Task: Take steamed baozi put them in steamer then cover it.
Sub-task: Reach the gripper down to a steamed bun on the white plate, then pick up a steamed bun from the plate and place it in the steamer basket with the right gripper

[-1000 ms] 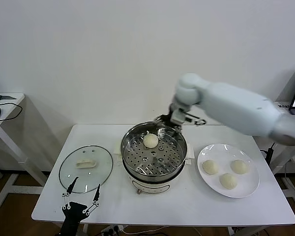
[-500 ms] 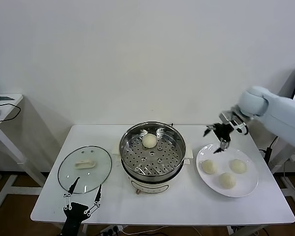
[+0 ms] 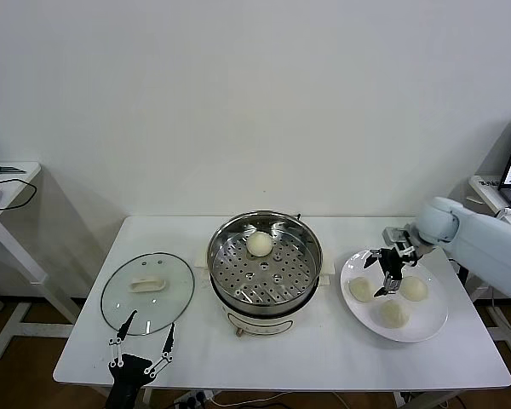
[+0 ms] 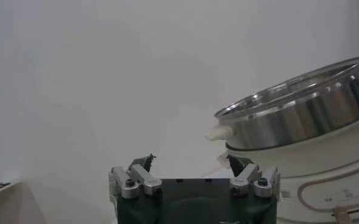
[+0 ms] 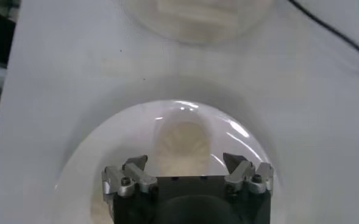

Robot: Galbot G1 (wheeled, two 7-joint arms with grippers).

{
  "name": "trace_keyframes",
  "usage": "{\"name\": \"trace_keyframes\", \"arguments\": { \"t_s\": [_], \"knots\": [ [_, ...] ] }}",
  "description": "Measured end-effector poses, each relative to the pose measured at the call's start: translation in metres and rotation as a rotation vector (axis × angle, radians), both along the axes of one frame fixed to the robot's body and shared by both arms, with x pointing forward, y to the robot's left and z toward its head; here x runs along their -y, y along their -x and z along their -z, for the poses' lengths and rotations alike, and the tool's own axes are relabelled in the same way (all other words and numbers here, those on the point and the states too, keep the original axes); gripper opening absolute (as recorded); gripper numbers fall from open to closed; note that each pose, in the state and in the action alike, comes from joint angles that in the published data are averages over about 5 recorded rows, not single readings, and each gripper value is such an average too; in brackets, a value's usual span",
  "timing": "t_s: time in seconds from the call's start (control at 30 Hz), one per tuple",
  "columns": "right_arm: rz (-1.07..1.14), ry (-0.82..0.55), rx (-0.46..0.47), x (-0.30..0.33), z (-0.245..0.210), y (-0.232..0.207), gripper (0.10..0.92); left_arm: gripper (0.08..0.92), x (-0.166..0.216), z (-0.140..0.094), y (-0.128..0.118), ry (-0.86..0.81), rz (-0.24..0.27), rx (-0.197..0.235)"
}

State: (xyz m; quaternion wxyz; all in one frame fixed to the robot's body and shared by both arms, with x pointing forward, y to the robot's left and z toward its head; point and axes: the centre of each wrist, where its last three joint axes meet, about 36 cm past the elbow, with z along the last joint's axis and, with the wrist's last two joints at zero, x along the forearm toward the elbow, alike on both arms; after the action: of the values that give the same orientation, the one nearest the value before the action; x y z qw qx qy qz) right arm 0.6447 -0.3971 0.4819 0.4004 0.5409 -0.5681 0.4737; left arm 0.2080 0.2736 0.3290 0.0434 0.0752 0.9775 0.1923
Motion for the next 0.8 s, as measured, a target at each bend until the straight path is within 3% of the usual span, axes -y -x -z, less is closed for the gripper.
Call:
{"name": "trace_keyframes", "arguments": {
  "t_s": [0.3,0.5,0.8],
  "knots": [
    [0.017,0.006,-0.007,-0.011,0.025,-0.005,0.815,0.823,-0.001,0.002,0.0,-0.001,-0.002,-0.001],
    [0.018,0.012,-0.007,-0.015,0.029,-0.006,0.723,0.823,-0.002,0.002,-0.001,-0.003,-0.005,0.001],
    [-0.021,0.027,0.02,-0.021,-0.008,-0.013,0.696,0.823,-0.002,0.002,-0.002,-0.003,-0.005,0.005]
  ]
}}
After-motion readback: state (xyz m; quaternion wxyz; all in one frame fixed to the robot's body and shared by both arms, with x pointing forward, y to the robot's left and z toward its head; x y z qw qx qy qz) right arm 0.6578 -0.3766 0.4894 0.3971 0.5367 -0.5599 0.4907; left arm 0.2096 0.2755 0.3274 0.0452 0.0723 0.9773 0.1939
